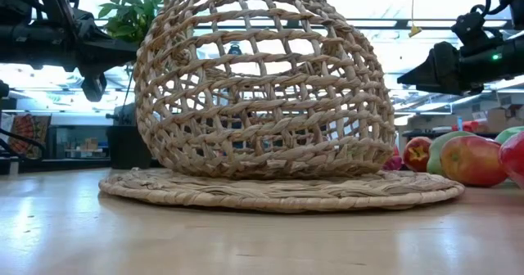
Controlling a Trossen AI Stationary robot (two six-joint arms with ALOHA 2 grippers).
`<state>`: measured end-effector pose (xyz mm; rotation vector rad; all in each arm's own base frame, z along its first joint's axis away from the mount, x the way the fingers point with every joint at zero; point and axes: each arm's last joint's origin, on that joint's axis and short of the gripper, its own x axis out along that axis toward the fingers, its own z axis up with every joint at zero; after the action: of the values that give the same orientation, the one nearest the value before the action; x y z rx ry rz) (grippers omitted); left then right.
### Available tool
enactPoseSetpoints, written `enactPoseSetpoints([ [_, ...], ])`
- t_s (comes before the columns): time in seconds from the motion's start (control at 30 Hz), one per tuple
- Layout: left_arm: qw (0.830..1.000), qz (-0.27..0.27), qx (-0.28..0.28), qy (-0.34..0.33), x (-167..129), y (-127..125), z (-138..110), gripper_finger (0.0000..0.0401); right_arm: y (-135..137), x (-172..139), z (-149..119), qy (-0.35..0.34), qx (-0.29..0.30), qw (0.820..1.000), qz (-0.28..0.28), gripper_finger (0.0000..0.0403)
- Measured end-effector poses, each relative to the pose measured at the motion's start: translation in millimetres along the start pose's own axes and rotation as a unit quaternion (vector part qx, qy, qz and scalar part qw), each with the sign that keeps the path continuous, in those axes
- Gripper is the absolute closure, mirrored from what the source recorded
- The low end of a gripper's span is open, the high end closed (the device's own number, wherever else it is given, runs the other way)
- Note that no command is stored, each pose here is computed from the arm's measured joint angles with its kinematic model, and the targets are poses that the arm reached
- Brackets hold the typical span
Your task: Build produce basket
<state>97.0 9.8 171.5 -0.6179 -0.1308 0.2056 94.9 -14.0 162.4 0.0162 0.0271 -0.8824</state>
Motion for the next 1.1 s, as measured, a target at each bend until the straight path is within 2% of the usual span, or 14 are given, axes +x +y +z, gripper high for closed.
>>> enactPoseSetpoints([
  [1.1, 1.0, 0.0, 0.0, 0.0, 0.0, 0.1, 0.0, 0.0368, 0.0, 0.0, -0.1, 0.0, 0.0, 1.0, 0.0, 0.0007],
])
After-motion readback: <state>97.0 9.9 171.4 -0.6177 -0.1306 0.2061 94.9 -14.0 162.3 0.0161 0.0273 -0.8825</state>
